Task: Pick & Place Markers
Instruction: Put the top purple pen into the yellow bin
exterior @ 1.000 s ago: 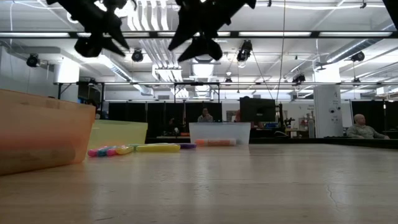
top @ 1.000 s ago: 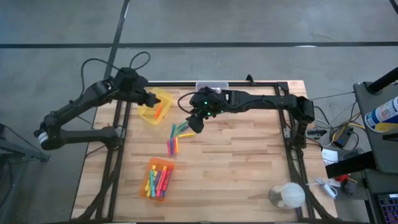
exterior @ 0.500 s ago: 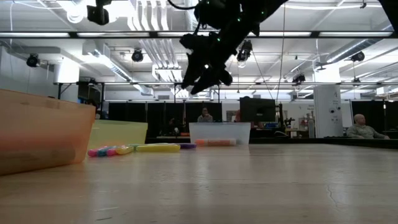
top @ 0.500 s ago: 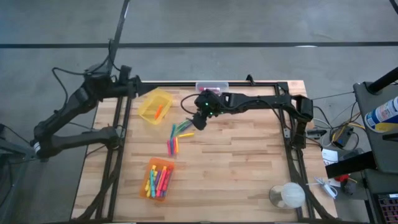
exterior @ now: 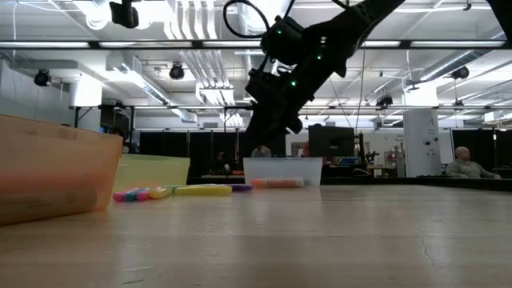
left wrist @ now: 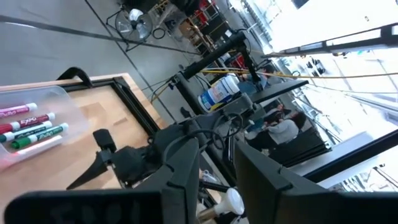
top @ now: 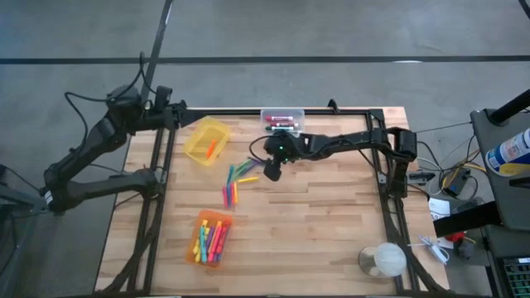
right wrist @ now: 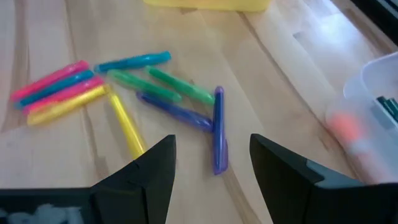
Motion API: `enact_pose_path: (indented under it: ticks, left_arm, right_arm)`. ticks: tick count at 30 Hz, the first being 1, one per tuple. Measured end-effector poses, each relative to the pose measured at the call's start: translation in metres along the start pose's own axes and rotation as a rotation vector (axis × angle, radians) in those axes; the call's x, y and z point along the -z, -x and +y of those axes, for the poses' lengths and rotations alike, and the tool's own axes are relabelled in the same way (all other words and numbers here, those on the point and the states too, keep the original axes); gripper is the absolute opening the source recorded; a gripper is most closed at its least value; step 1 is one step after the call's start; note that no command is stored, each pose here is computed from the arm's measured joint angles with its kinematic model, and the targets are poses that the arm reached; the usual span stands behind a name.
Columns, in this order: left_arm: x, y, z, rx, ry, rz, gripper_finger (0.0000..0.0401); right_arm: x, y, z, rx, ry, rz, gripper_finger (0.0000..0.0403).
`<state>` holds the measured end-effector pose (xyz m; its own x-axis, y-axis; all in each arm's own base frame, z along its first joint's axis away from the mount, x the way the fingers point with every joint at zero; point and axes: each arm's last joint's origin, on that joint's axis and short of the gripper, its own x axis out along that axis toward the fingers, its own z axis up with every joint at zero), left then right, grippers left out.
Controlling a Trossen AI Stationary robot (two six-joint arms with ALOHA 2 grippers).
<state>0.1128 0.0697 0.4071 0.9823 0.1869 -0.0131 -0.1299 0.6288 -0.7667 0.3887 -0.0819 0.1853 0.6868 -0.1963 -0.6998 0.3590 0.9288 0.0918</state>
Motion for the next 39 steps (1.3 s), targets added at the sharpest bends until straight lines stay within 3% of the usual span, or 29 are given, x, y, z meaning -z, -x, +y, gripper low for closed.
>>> enact_pose_path:
  ticks: [5, 11, 18, 29, 39]
  left_arm:
    - [-0.001, -0.003, 0.001, 0.0, 0.006, 0.0, 0.0097]
    - [-0.001, -0.005, 0.002, -0.005, 0.009, 0.004, 0.0097]
    - [-0.001, -0.005, 0.002, -0.004, 0.027, 0.003, 0.0097]
    - [-0.001, -0.004, 0.002, 0.001, 0.029, 0.005, 0.0097]
    - [-0.002, -0.004, 0.001, 0.004, 0.048, 0.002, 0.0097]
  right_arm:
    - [0.014, -0.011, -0.006, 0.017, -0.004, 0.057, 0.0201]
    - [0.014, -0.035, -0.002, -0.035, -0.007, 0.098, 0.0201]
    - [0.008, -0.058, -0.002, -0.011, -0.032, 0.159, 0.0196]
    - [0.003, -0.07, -0.008, 0.079, 0.024, 0.223, 0.0171]
    - [0.008, -0.075, -0.011, 0.021, 0.015, 0.257, 0.0158]
